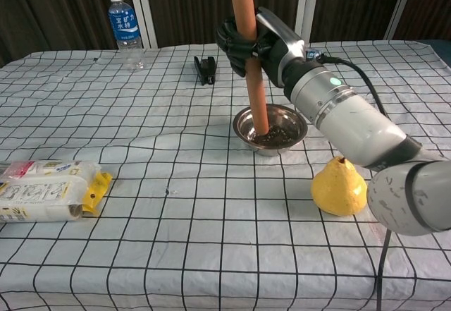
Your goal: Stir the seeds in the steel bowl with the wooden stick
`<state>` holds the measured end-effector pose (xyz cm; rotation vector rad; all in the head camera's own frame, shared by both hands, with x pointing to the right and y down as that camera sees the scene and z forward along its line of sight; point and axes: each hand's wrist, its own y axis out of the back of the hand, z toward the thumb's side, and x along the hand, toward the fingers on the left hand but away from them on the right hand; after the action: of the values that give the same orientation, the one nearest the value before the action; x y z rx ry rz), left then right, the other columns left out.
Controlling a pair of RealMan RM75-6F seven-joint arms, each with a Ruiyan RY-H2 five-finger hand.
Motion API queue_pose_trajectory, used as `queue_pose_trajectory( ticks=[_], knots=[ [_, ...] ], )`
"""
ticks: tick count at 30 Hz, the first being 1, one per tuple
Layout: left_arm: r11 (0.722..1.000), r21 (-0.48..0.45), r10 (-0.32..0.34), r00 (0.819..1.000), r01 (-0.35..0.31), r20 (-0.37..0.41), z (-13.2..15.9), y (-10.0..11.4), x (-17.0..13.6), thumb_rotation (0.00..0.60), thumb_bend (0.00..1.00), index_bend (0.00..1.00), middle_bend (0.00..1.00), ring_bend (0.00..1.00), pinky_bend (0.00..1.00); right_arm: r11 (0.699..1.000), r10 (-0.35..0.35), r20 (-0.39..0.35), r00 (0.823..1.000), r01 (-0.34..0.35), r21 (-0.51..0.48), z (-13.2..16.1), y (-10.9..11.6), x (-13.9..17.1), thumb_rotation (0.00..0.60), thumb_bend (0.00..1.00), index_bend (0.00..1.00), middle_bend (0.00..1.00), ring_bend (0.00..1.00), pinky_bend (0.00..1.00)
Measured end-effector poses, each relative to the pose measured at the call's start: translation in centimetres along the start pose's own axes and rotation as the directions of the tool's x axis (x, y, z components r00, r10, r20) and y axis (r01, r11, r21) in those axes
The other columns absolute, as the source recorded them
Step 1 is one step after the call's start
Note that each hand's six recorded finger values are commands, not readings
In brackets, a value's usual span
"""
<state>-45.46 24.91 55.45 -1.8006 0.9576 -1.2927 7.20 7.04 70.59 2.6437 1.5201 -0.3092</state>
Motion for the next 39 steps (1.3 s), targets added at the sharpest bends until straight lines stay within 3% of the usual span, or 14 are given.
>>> queue_pose_trajectory(
  ticks=[18, 31, 39],
  knots=[
    [1.000, -0.001, 0.002, 1.000, -0.002, 0.007, 0.1, 0.1, -0.2, 0.600, 0.39, 0.00, 0.00, 0.00, 0.00, 0.999, -0.008, 0.077, 0.997, 0.012, -0.053, -3.8, 0.8, 1.6, 0.600, 0.76, 1.00, 1.00, 1.00, 1.00],
    [1.000, -0.006, 0.008, 1.000, -0.008, 0.001, -0.1, 0.3, -0.3, 0.600, 0.39, 0.00, 0.00, 0.00, 0.00, 0.994, -0.039, -0.009, 0.999, 0.038, -0.104, -0.6, 1.9, 0.3, 0.600, 0.76, 1.00, 1.00, 1.00, 1.00],
    [1.000, -0.006, 0.009, 1.000, -0.009, 0.001, -0.1, 0.3, -0.3, 0.600, 0.39, 0.00, 0.00, 0.00, 0.00, 0.991, -0.050, 0.056, 0.997, 0.057, -0.122, -2.0, 2.2, 0.5, 0.600, 0.76, 1.00, 1.00, 1.00, 1.00]
  ],
)
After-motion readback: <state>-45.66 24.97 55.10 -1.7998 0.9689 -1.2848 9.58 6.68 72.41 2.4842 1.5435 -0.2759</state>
